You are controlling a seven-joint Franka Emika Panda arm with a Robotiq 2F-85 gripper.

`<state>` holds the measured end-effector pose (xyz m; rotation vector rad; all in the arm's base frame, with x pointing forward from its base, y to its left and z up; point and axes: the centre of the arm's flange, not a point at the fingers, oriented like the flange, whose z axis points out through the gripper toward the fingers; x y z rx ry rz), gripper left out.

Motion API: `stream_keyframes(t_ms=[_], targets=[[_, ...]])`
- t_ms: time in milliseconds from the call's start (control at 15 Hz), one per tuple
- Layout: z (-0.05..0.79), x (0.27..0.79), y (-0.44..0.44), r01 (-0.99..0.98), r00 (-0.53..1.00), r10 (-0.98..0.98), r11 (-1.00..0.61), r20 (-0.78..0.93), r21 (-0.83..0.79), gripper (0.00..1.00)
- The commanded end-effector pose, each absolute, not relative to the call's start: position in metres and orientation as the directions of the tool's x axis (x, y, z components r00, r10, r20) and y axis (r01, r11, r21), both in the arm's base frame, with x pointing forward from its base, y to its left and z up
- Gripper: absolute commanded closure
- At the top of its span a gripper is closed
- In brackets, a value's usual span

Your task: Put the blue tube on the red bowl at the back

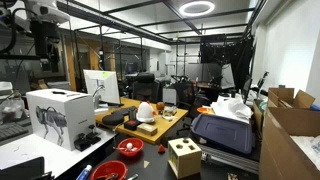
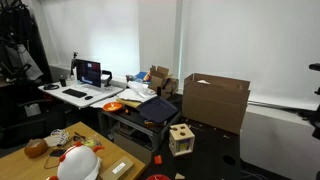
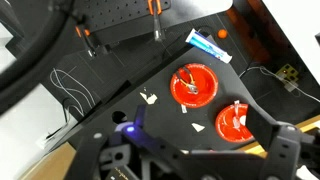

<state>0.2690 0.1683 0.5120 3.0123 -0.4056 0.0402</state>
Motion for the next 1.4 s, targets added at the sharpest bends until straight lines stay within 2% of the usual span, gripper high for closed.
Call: stream_keyframes(t_ms=[0, 1333], targets=[[0.5119, 0.269, 0.1683, -0.265, 0.964, -0.262, -0.959, 0.04, 0.097, 0.0], [0.513, 0.2679, 0.1684, -0.241, 0.97, -0.238, -0.966, 0.041, 0.095, 0.0]])
